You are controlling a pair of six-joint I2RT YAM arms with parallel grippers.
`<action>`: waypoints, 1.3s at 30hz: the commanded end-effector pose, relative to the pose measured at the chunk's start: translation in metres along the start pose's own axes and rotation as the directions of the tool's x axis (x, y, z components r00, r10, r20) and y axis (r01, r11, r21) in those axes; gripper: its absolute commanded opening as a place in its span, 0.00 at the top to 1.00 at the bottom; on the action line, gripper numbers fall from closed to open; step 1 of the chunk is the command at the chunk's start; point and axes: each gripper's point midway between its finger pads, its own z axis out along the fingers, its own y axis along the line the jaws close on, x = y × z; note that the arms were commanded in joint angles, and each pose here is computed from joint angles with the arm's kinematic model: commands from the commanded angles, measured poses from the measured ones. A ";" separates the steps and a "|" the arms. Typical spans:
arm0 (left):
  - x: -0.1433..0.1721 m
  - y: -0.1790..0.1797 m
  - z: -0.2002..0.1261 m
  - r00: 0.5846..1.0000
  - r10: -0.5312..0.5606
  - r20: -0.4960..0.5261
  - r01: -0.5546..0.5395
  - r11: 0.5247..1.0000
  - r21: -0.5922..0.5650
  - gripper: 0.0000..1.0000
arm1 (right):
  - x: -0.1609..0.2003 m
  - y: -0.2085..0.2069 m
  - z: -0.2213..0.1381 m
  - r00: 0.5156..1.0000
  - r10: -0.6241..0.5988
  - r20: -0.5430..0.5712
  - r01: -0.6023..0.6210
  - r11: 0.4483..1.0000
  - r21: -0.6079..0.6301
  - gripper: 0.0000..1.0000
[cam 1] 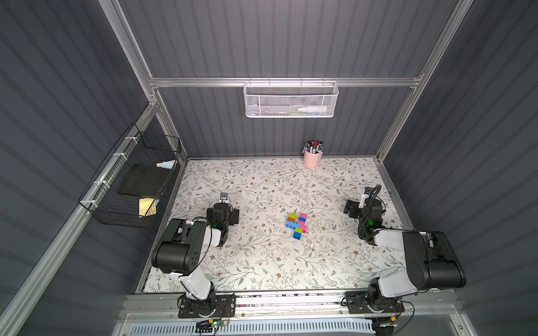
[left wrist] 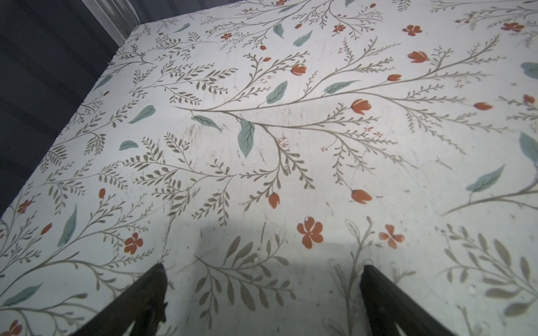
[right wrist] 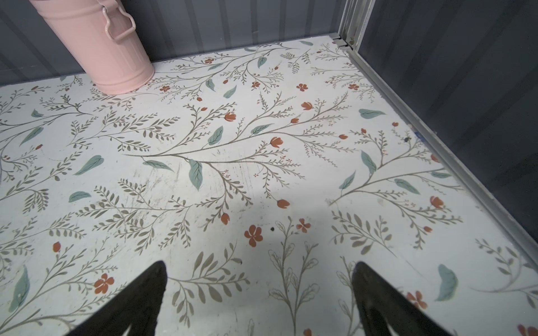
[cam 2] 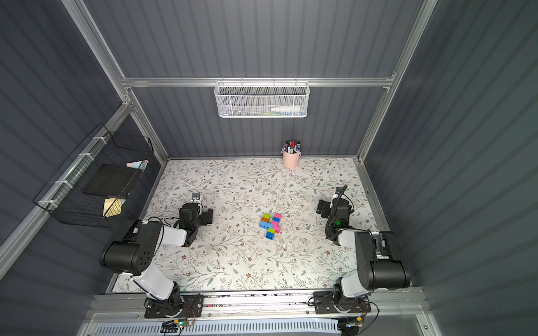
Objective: Assemble the number 4 with lego
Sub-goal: Reset both arms
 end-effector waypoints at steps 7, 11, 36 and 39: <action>0.005 0.001 0.001 1.000 -0.011 -0.004 0.012 1.000 0.005 0.01 | -0.013 0.001 0.001 0.999 -0.008 0.038 0.008 1.000 -0.008 0.01; 0.005 0.000 0.001 1.000 -0.012 -0.004 0.012 1.000 0.006 0.01 | -0.012 0.002 -0.001 0.999 -0.006 0.040 0.007 1.000 -0.012 0.01; 0.006 0.001 0.001 1.000 -0.013 -0.007 0.013 1.000 0.005 0.00 | -0.013 -0.004 0.002 0.999 0.020 0.028 -0.019 1.000 -0.009 0.01; 0.005 0.001 0.001 1.000 -0.014 -0.006 0.014 1.000 0.004 0.00 | -0.012 -0.004 0.002 0.999 0.019 0.029 -0.019 1.000 -0.008 0.01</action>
